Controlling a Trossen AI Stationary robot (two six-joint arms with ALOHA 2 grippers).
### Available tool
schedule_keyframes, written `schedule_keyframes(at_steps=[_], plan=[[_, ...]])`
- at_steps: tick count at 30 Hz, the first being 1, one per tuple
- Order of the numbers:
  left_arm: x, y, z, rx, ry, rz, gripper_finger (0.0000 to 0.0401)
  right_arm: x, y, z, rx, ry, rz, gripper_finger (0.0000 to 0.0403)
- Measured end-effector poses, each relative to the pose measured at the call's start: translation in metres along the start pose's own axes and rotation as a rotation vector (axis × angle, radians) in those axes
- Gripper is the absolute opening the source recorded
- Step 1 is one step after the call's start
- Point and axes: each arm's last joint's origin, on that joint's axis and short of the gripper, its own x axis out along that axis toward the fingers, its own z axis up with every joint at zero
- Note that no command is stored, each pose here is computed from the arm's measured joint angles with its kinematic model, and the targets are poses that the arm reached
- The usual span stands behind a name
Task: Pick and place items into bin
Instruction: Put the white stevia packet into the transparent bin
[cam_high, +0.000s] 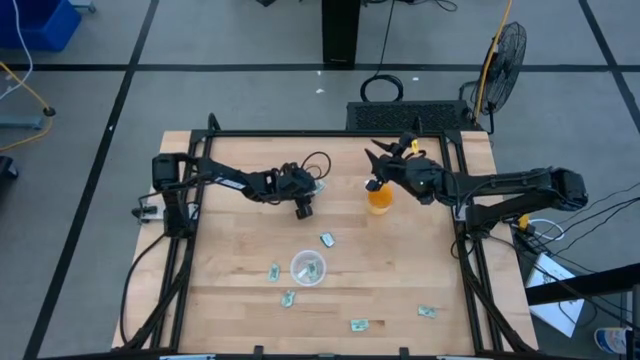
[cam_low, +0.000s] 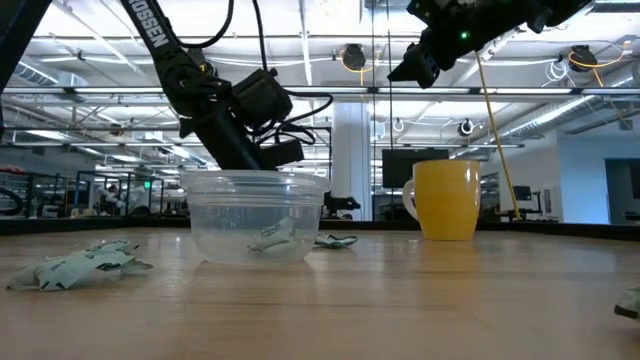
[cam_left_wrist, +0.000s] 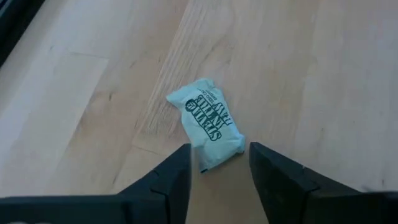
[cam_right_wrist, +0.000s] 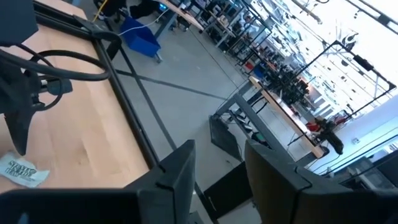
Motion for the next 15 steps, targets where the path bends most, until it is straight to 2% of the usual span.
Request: schedule_keyframes(at_steps=[15], plan=[[0.0015, 0.0076, -0.0002, -0.013, -0.01, 0.031, 0.0026, -0.0002, 0.0025, -0.004, -0.007, 0.033, 0.021, 0.013]])
